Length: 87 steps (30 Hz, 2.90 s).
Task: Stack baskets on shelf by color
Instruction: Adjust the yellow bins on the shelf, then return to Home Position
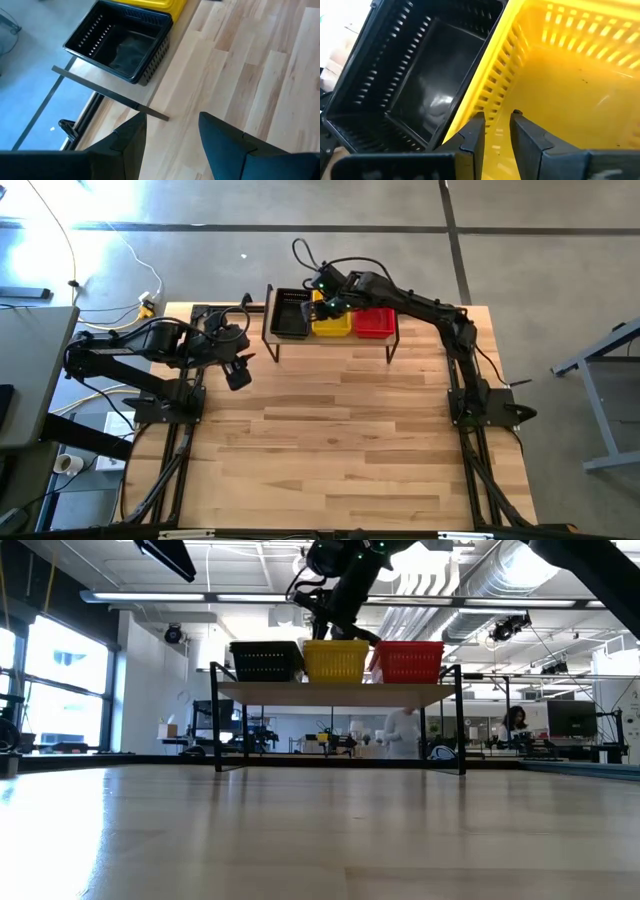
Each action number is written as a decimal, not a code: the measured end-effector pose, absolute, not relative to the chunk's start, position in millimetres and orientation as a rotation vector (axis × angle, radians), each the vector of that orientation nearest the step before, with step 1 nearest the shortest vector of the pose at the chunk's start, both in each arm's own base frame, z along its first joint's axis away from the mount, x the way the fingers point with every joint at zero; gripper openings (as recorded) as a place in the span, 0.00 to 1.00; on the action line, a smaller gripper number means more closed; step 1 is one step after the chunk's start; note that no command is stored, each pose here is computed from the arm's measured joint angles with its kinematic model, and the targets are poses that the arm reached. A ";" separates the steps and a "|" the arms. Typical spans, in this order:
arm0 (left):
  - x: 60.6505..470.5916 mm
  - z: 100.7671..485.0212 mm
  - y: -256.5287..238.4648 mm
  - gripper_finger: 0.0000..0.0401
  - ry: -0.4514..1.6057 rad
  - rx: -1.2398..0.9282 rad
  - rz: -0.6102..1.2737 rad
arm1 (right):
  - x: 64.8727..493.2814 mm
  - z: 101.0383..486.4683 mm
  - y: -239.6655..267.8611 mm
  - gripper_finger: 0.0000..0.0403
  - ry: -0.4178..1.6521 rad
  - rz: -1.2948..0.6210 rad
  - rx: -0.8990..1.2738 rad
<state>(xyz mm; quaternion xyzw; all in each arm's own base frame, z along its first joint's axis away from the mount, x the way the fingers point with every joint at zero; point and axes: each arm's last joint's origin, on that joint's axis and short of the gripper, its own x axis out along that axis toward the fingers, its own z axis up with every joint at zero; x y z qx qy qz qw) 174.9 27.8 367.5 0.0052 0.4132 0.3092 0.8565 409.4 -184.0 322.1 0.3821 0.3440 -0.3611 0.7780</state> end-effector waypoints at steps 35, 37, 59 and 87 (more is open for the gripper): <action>99.1 275.0 14.6 0.42 0.297 -0.253 0.370 | 364.1 399.5 -58.3 0.19 0.835 -0.675 0.365; 96.8 263.3 13.9 0.42 0.266 -0.260 0.347 | 362.7 398.5 -56.7 0.19 0.848 -0.688 0.364; 100.2 164.5 11.6 0.42 -0.009 -0.318 0.219 | 300.0 456.9 -50.4 0.19 0.705 -0.673 0.265; 100.9 164.6 13.0 0.42 0.004 -0.222 0.256 | 130.6 484.6 -11.7 0.19 0.568 -0.810 0.088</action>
